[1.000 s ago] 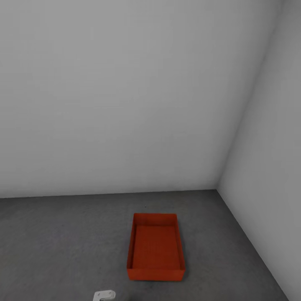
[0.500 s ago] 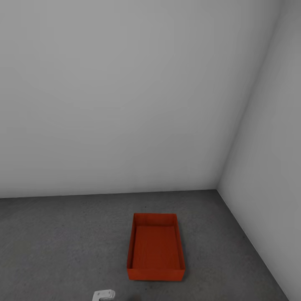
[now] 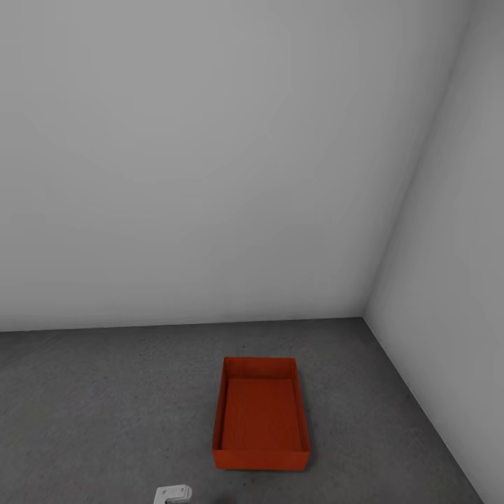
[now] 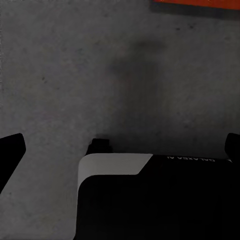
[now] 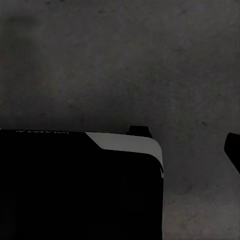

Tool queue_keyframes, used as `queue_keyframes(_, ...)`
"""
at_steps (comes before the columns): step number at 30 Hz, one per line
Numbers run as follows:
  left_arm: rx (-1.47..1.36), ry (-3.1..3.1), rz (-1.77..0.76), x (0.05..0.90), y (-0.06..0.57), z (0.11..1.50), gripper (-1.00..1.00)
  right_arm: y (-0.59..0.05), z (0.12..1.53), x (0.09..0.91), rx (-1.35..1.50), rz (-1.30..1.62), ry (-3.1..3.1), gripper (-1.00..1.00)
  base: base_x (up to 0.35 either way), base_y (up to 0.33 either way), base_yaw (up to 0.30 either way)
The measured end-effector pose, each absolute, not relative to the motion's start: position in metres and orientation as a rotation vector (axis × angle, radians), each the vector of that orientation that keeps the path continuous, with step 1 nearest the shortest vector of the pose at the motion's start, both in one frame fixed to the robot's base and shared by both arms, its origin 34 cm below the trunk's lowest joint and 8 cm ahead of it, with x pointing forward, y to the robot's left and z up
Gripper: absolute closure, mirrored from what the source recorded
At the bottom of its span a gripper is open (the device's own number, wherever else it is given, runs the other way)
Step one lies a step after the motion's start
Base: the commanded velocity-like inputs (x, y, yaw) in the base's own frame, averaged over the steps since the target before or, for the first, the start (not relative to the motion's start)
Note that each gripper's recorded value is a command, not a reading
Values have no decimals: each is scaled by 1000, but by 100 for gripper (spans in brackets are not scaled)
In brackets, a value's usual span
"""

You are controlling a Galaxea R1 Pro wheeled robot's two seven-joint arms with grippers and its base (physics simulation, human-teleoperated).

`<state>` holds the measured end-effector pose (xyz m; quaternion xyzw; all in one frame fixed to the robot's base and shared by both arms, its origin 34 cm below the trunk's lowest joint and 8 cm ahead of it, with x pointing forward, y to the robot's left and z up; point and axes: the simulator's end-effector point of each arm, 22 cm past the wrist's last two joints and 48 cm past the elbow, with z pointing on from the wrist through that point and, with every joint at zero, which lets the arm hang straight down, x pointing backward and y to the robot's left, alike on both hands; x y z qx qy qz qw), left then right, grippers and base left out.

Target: Move the two storage containers from the living room to the garage. In the garage, place one container on the floor and stack the other container on top of it (either order is fine).

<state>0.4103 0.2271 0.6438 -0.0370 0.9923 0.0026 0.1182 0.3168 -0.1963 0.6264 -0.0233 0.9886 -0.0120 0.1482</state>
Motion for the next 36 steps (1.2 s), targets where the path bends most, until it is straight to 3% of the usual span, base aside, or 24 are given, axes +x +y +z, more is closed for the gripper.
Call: queue_keyframes(36, -107, 2902, 9, 410, 228, 644, -100, -203, 625, 315, -83, -55, 2852, -100, 0, 0, 0)
